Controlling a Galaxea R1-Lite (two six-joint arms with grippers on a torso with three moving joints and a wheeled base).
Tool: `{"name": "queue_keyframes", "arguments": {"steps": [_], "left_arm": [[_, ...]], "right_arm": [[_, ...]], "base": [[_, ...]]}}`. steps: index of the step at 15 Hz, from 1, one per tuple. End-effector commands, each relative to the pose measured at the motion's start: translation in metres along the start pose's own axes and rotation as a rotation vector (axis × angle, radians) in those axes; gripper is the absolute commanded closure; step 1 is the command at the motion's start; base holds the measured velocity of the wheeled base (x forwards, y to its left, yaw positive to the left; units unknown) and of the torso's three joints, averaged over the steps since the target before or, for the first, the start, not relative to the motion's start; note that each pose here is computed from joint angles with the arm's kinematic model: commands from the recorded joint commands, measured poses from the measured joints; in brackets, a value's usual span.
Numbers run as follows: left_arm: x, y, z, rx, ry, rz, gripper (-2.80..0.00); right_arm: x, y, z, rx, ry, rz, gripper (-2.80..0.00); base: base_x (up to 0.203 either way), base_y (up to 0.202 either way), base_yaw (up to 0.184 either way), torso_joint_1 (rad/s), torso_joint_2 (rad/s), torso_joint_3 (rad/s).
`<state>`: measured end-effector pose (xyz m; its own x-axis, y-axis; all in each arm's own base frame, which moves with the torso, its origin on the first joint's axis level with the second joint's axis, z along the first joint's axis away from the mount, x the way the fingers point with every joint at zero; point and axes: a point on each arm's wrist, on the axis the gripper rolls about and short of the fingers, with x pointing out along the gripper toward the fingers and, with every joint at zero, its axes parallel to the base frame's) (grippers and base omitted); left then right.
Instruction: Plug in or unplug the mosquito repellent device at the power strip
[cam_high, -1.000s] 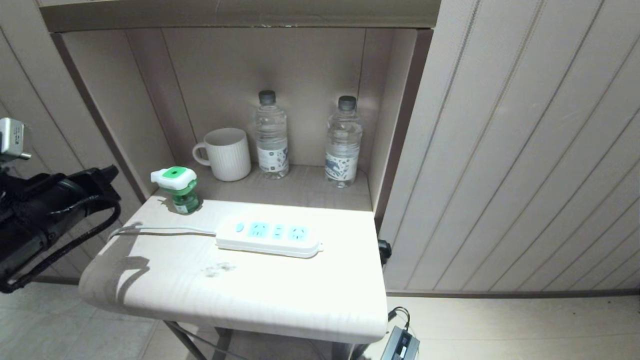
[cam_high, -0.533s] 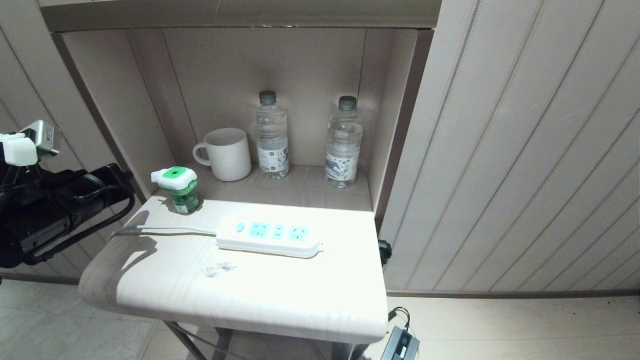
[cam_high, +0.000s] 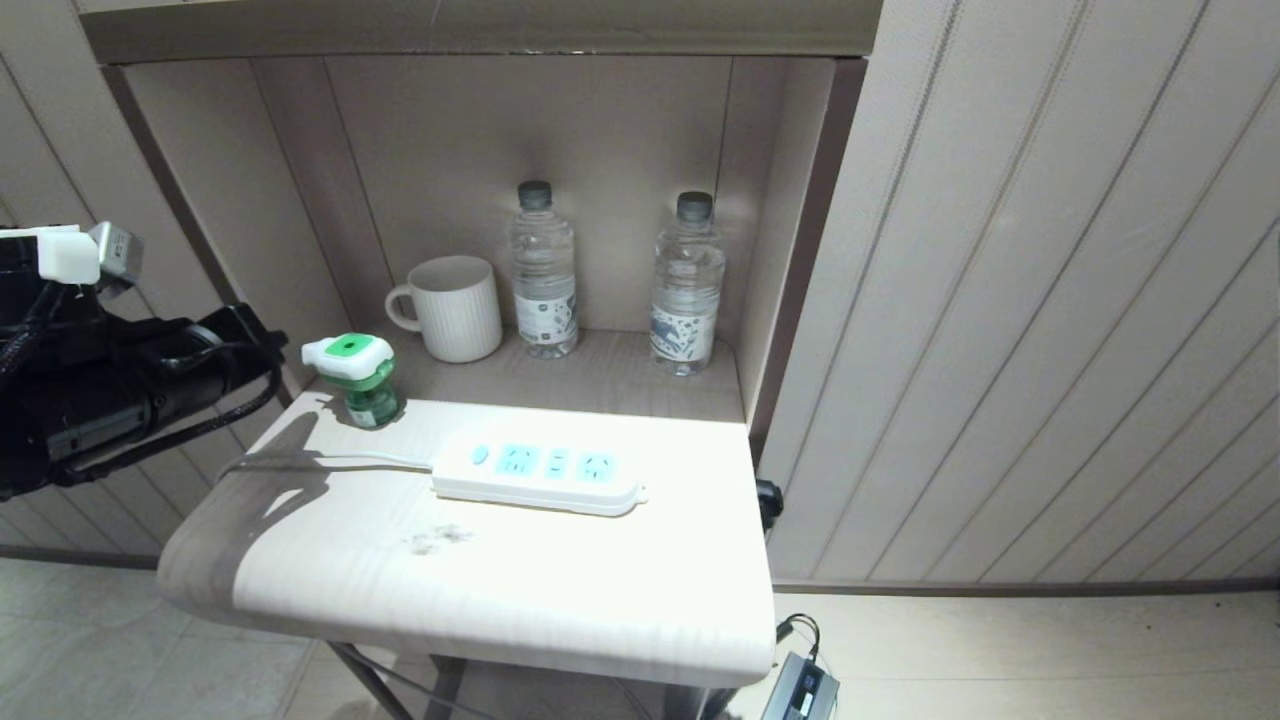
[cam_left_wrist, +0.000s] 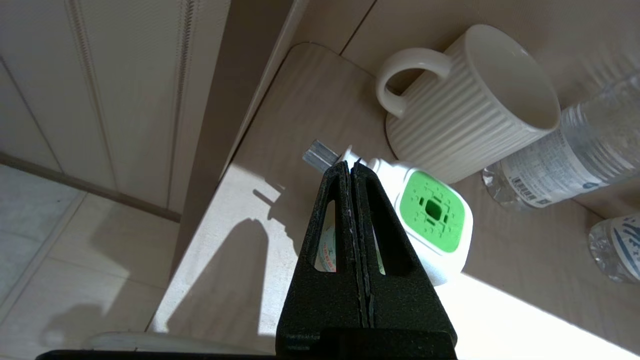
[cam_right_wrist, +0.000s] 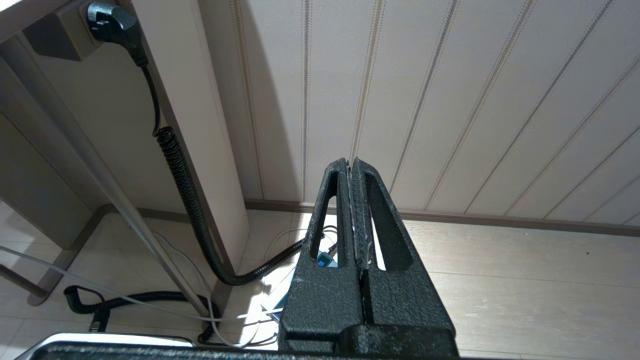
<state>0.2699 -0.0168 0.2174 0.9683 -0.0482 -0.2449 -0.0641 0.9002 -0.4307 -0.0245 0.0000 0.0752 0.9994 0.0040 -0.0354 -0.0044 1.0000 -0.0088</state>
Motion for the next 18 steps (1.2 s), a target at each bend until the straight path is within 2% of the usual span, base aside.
{"name": "queue_keyframes", "arguments": {"steps": [1,2,3,4,8,11,12,18], "left_arm": [[-0.001,-0.002,0.004,-0.003,0.004,0.008,0.00],[-0.002,-0.002,0.005,-0.002,0.024,0.017,0.00],[-0.003,-0.002,0.005,-0.001,0.090,0.050,0.00],[-0.006,-0.002,0.009,-0.001,0.125,0.072,0.00],[-0.011,-0.003,0.017,0.002,0.173,0.101,0.00],[-0.009,-0.009,0.030,0.008,0.318,0.135,0.00],[-0.006,-0.009,0.031,0.010,0.342,0.130,0.00],[0.020,-0.006,0.027,0.011,0.396,0.136,0.00]], "right_arm": [[0.000,0.000,0.000,0.000,0.001,0.001,0.00],[0.000,0.000,0.000,0.000,0.001,0.002,0.00],[0.000,0.000,0.000,0.000,0.001,0.001,0.00],[0.000,0.000,0.000,0.000,0.001,0.001,0.00],[0.000,0.000,0.000,0.000,0.001,0.001,0.00],[0.000,0.000,0.000,0.000,0.001,0.001,0.00],[0.000,0.000,0.000,0.000,0.001,0.001,0.00],[0.000,0.000,0.000,0.000,0.001,0.001,0.00]], "base": [[0.000,0.000,0.000,0.000,0.00,0.000],[0.000,0.000,0.000,0.000,0.00,0.000],[0.000,0.000,0.000,0.000,0.00,0.000],[0.000,0.000,0.000,0.000,0.00,0.000],[0.000,0.000,0.000,0.000,0.00,0.000],[0.000,0.000,0.000,0.000,0.00,0.000],[0.000,0.000,0.000,0.000,0.00,0.000],[0.000,0.000,0.000,0.000,0.00,0.000]]}}
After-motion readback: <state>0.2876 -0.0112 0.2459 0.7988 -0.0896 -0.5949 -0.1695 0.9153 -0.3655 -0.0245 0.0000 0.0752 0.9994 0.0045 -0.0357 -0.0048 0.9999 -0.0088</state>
